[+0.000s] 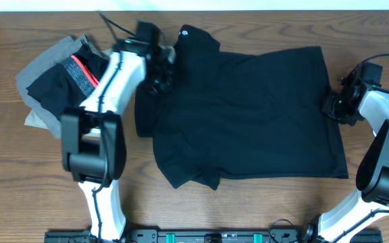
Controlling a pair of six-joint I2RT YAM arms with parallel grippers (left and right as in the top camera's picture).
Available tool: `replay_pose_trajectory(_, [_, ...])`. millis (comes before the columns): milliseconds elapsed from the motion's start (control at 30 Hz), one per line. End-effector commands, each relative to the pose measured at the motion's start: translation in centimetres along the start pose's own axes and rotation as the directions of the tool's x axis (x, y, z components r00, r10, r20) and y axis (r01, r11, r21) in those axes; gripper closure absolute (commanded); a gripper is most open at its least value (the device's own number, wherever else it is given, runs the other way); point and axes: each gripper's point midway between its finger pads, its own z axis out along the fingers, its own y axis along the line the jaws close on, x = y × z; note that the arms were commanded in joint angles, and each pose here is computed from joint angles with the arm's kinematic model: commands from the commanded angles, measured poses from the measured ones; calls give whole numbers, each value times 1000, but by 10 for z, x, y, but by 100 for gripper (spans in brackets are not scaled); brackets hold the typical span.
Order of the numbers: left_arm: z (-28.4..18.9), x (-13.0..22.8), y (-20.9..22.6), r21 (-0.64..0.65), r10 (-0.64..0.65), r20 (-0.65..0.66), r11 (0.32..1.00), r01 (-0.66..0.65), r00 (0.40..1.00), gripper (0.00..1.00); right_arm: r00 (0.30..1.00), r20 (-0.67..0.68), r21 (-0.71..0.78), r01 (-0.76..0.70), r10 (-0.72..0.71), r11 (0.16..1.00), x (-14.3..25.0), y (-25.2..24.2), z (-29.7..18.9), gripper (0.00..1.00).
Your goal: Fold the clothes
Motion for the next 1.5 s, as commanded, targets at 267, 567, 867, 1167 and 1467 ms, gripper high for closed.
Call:
replay_pose_trajectory(267, [39, 39, 26, -102, -15, -157, 995, -1, 988, 92, 996, 64, 91, 52, -58, 995, -20, -28, -6, 72])
replay_pose_trajectory(567, [38, 37, 32, -132, -14, -151, 991, -6, 988, 92, 997, 65, -148, 58, -49, 987, -20, -7, -13, 68])
replay_pose_trajectory(867, [38, 37, 32, -132, -14, -151, 991, -6, 989, 92, 993, 92, -204, 88, -70, 975, -25, 9, -14, 85])
replay_pose_trajectory(1167, [39, 36, 31, -131, -12, -144, 991, -7, 989, 92, 995, 31, -242, 101, -96, 965, -11, 23, 12, 89])
replay_pose_trajectory(1467, [39, 35, 31, -131, -12, -143, 991, -7, 990, 92, 987, 32, -270, 159, -156, 950, -6, 34, 15, 77])
